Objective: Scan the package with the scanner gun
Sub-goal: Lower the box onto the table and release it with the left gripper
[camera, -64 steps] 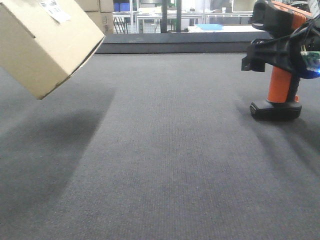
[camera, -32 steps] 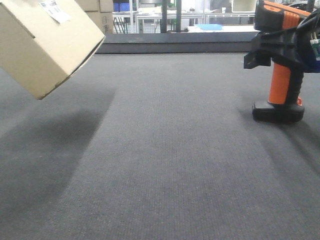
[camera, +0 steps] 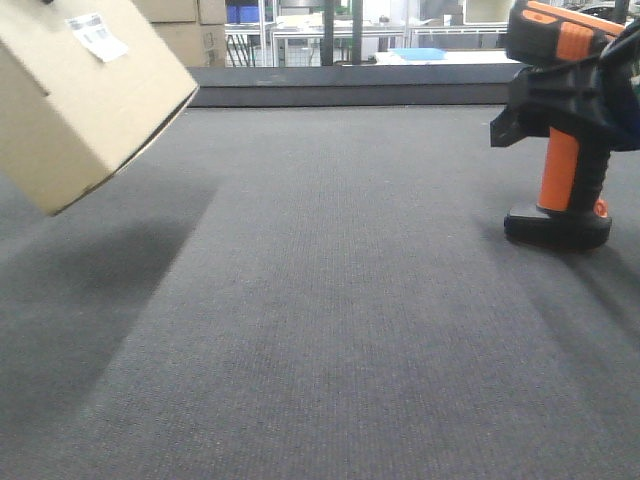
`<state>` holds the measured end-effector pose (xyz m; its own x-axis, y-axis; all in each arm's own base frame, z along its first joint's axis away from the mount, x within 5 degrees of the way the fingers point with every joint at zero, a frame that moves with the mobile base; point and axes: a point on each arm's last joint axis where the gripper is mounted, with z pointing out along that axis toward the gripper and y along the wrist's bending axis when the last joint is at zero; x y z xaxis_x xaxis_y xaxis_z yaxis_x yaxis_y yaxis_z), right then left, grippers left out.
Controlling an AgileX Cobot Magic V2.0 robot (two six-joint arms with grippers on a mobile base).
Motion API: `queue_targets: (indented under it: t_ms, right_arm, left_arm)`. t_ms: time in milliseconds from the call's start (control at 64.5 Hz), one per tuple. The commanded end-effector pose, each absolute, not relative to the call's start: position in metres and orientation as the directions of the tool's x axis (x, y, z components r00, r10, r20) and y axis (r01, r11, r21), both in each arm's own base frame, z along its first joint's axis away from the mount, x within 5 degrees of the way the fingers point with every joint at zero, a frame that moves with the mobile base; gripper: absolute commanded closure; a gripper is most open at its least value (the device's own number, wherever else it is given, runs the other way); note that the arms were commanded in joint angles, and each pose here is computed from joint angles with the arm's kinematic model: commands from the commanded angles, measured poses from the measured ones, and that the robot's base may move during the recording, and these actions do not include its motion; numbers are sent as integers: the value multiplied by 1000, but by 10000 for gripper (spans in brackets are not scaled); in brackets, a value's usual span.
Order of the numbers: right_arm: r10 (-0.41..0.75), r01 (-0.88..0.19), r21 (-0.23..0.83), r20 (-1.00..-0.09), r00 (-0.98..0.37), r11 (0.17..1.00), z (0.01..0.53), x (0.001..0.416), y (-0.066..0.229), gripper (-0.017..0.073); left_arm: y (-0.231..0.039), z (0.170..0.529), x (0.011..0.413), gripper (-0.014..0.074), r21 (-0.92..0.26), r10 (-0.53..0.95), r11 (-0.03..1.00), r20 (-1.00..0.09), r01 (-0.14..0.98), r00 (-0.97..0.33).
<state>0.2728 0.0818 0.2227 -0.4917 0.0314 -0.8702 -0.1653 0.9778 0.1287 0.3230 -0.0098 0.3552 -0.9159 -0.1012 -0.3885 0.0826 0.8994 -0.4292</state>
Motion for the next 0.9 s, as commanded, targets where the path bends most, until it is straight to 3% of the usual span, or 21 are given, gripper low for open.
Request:
queue_targets:
  t_ms: [0,357,744,884]
  right_arm:
    - [12,-186,109,-889,-458,977,236,269,80,-1]
    - [43,-127,125,-858,-512,984,251,255,53,-1]
    - [-12,-181,118,-807,-590,976,268,224,48,-1]
    - [-15,-197,124,-812,-583,972,278,211,47,0]
  left_arm:
    - [-9,360,321,705,-392,-82,915,-408,94,-909]
    - [-12,363,336,705,-94,60,989,-423,110,-904]
    - [-14,331,365,705,-79,38,994,-341,69,-939]
    - [-10,324,369,705,7,26,1000,-320,25,-947]
